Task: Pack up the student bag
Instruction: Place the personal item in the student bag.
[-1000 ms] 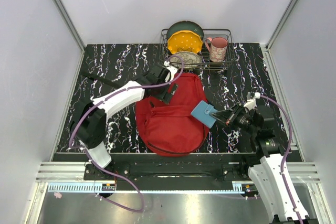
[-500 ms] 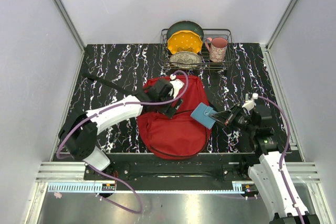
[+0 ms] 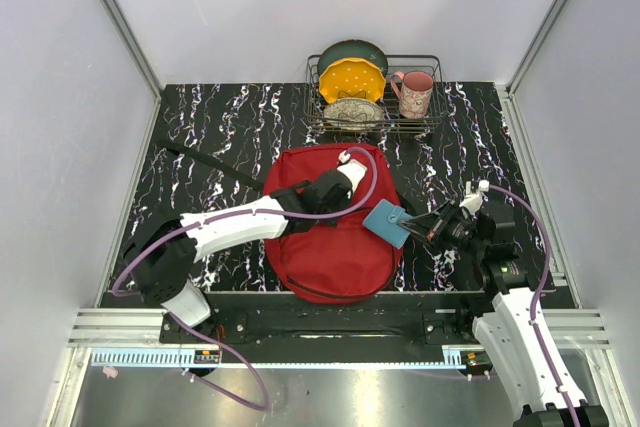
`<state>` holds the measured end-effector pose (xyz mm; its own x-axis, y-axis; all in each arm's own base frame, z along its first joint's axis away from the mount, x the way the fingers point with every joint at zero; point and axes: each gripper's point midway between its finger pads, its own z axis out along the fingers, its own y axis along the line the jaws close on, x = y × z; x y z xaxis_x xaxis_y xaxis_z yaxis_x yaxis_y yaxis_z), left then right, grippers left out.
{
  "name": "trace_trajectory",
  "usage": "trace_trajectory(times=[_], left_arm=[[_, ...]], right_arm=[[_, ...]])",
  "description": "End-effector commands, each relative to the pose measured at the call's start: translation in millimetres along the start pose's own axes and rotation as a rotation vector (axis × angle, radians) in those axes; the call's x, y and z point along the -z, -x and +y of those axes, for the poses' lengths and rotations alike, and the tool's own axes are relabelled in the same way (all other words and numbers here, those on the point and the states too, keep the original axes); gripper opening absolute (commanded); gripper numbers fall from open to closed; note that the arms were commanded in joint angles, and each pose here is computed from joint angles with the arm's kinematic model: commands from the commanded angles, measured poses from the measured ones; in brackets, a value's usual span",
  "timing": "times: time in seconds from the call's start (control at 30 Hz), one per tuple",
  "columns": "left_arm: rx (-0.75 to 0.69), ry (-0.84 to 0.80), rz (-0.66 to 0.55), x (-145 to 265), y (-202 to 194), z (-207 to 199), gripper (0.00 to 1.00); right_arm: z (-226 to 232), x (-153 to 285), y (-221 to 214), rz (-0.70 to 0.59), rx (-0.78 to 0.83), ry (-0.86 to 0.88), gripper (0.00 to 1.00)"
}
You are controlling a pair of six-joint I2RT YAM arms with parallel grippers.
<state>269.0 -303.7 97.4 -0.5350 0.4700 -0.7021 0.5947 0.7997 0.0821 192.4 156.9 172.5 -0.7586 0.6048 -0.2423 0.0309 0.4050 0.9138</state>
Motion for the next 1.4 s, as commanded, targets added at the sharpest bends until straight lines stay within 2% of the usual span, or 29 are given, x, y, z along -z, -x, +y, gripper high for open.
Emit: trace_trajectory(times=[0.0,0.07,0.13,0.3,0.57,0.73,0.83,0.97,1.17,1.27,1.33,1.37], left_arm=[[0.000,0.136,0.124,-17,-41,23,0.20],[0.009,0.141,0.117,-15,-39,24,0.07],[0.015,0.144,0.108,-14,-36,24,0.00],[0.050,0.154,0.056,-6,-17,26,0.00],[0.137,0.158,-0.074,32,31,38,0.00],[0.172,0.163,-0.122,48,46,49,0.00],[0.178,0.113,-0.120,47,47,47,0.00],[0.140,-0.061,-0.066,34,35,18,0.17],[0.120,-0.119,0.012,13,15,3,0.26],[0.076,-0.212,0.006,20,15,-11,0.47],[0.059,-0.264,-0.030,29,20,-17,0.68],[0.052,-0.284,-0.028,31,16,-20,0.71]], right_arm=[[11,1,6,-0.031,0.052,0.039,0.00],[10,1,6,-0.035,0.048,0.036,0.00],[10,1,6,-0.036,0.049,0.036,0.00],[11,2,7,-0.040,0.049,0.037,0.00],[10,2,7,-0.042,0.049,0.038,0.00],[11,3,7,-0.046,0.046,0.038,0.00],[11,3,7,-0.046,0.047,0.041,0.00],[10,2,6,-0.043,0.045,0.040,0.00],[11,3,5,-0.040,0.047,0.046,0.00],[11,3,4,-0.037,0.046,0.046,0.00],[11,3,4,-0.039,0.047,0.046,0.00],[11,3,4,-0.039,0.047,0.046,0.00]])
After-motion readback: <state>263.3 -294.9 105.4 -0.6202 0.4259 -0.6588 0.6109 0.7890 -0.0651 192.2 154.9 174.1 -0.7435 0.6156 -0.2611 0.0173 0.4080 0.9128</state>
